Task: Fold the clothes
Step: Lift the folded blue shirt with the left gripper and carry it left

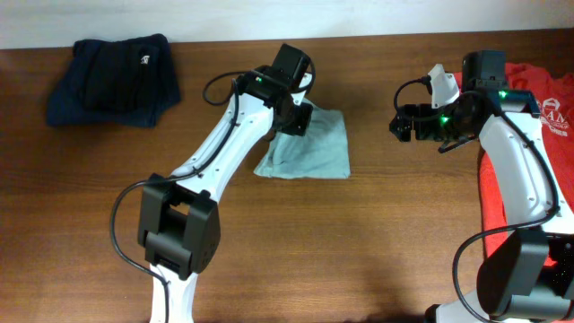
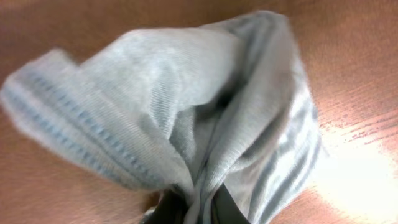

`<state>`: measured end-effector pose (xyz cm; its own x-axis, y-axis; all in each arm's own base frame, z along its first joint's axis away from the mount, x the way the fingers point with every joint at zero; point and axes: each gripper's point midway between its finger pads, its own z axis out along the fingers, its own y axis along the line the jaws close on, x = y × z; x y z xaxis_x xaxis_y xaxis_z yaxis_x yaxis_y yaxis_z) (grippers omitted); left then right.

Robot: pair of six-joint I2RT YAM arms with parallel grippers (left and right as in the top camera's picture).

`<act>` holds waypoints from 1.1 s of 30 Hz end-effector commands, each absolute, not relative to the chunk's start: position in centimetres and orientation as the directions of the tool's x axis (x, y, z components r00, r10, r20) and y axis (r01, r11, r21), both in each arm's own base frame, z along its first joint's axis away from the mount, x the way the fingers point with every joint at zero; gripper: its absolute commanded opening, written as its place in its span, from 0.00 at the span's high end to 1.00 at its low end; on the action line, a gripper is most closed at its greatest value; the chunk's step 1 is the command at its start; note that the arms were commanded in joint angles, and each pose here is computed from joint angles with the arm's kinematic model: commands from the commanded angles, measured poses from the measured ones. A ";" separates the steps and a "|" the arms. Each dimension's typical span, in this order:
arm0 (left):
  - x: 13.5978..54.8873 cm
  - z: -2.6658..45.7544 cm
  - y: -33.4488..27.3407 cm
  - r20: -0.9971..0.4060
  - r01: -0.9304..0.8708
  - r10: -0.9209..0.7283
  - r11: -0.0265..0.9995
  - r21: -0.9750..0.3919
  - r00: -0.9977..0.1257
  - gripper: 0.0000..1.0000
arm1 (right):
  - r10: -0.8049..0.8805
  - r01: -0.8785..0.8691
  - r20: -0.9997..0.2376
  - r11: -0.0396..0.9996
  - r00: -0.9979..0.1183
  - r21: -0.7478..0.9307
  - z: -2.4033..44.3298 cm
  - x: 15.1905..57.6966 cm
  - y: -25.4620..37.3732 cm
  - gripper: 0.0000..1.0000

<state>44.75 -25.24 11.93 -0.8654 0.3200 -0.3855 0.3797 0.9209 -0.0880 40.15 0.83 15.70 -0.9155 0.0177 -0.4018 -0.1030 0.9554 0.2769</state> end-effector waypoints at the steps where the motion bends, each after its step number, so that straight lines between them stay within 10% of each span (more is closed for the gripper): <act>1: 45.9 14.4 -24.0 -0.447 0.365 0.324 0.931 -0.007 -0.834 0.99 | 0.029 -0.080 -0.393 0.962 -0.919 0.260 15.4 40.1 0.2 0.01; 17: 50.0 19.4 -19.9 -0.546 0.284 0.409 0.910 0.302 -0.731 0.99 | 0.029 -0.080 -0.394 0.962 -0.919 0.260 15.4 40.2 0.2 0.01; 33: 55.7 27.6 -10.0 -0.730 0.014 0.210 0.964 0.264 -0.650 0.99 | 0.029 -0.080 -0.393 0.962 -0.919 0.260 15.4 40.1 0.2 0.01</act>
<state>54.84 -12.81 23.49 -0.7086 0.2521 -0.6590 0.0946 0.9595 0.2653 40.15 0.63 15.63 -0.9160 0.0170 -0.4009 -0.0988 0.9588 0.2665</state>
